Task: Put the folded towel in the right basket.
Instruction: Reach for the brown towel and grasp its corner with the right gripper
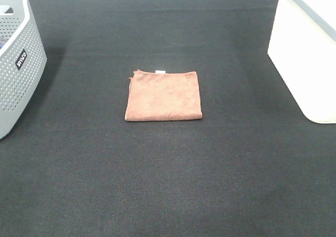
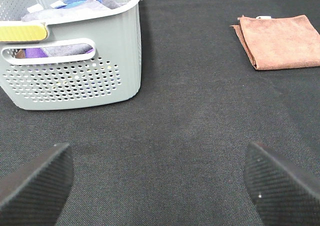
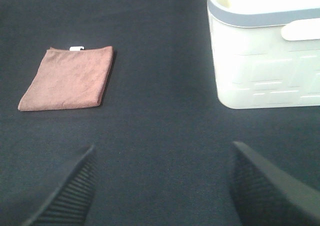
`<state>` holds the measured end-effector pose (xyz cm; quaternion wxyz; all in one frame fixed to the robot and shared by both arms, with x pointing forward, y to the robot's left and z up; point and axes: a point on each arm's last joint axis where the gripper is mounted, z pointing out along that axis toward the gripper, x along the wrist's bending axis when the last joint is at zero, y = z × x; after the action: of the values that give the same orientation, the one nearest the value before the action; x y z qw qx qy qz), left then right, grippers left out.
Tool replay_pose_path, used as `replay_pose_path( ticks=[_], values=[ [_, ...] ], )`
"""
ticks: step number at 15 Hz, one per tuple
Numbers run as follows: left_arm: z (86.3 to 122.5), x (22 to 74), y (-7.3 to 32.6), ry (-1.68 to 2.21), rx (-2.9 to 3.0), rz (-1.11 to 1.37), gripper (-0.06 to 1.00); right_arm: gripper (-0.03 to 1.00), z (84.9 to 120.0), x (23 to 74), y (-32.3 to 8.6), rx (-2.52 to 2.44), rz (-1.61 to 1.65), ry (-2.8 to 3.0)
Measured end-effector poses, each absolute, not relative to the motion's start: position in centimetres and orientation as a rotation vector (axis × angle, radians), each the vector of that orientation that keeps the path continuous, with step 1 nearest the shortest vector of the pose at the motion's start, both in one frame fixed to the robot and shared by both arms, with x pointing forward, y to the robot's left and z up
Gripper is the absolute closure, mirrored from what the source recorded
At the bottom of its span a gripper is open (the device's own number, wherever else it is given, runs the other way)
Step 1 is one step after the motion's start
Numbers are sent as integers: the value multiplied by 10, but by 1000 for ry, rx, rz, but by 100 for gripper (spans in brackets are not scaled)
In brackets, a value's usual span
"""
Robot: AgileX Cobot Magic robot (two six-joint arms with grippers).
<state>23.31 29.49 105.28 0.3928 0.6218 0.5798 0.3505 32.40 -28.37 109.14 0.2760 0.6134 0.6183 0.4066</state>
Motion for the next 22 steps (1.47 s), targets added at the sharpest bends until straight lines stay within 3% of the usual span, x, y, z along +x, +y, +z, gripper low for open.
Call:
replay_pose_path(
  ticks=[7,11,16,22],
  values=[
    [1053,233,295,1472,1578,890,7,29,1111,469,-273,1808,1032,1933],
    [1053,233,295,1472,1578,890,7,29,1110,516,-264,1801,1111,2003],
    [1053,233,295,1472,1578,890,7,29,1079,578,-189,1677,1091,2306],
    [1053,233,295,1472,1578,890,7,29,1019,640,-168,1915,1027,2332]
  ],
)
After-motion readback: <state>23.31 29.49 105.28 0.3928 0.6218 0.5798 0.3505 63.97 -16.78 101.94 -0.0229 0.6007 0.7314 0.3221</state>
